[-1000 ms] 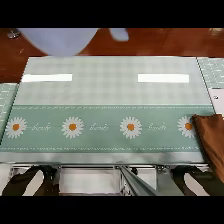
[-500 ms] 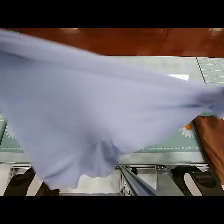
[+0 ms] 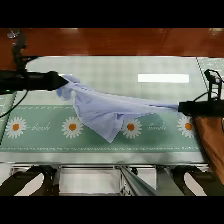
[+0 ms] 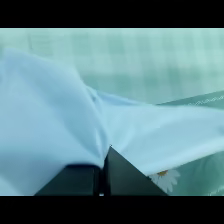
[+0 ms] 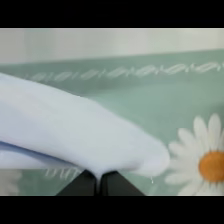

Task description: Fold the shirts.

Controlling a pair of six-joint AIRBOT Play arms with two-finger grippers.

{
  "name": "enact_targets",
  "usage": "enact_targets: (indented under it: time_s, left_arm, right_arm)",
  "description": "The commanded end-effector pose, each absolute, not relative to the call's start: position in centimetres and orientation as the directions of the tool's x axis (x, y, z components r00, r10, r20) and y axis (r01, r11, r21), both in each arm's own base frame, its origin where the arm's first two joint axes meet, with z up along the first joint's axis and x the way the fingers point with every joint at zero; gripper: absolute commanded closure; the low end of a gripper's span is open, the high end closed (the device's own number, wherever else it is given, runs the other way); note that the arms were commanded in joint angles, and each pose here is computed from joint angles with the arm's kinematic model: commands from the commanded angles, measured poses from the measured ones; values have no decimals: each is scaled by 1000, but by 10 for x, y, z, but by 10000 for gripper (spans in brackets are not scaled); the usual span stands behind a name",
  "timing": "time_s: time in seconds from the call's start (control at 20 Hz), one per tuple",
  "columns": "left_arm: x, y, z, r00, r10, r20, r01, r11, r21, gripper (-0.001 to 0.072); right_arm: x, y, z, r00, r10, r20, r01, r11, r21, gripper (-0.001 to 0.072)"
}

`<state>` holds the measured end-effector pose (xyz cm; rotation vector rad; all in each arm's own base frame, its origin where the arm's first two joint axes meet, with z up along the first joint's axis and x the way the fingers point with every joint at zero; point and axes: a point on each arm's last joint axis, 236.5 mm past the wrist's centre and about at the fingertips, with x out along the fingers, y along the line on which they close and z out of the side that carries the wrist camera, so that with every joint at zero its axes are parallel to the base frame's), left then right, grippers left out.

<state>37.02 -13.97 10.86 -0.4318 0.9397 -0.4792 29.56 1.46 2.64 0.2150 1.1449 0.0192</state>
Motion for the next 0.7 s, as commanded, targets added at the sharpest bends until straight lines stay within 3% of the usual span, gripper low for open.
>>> enact_targets:
  time_s: [0.0, 0.1, 0.15, 0.2, 0.25, 0.45, 0.55, 0.65]
  left_arm:
    - [408, -167, 38, 480, -544, -689, 81, 809, -582, 684]
    - [410, -176, 18, 437, -574, -692, 25, 778, -628, 680]
    - [408, -178, 12, 420, -582, -697, 13, 771, -636, 566]
    - [405, -177, 10, 403, -583, -706, 20, 776, -630, 196]
    - [397, -171, 9, 364, -582, -727, 50, 792, -609, 5]
    - [352, -89, 5, 193, -486, -852, -22, 866, -499, 6]
    - [318, -55, -11, 170, -455, -874, -143, 866, -479, 6]
    - [275, -63, -36, 125, -517, -847, -244, 811, -531, 6]
  right_arm:
    - [354, -13, -9, 374, 87, -924, 178, 970, 163, 691]
    - [370, -19, -22, 293, 116, -949, 204, 962, 181, 681]
    - [373, -22, -27, 248, 125, -961, 214, 960, 181, 510]
    - [372, -23, -31, 195, 139, -971, 199, 964, 178, 164]
    - [369, -28, -30, 150, 143, -978, 159, 973, 166, 83]
    - [345, -92, -12, 125, 90, -988, 267, 956, 121, 83]
    - [330, -112, -15, 177, 126, -976, 379, 906, 186, 83]
    - [322, -103, -27, 280, 217, -935, 427, 844, 324, 84]
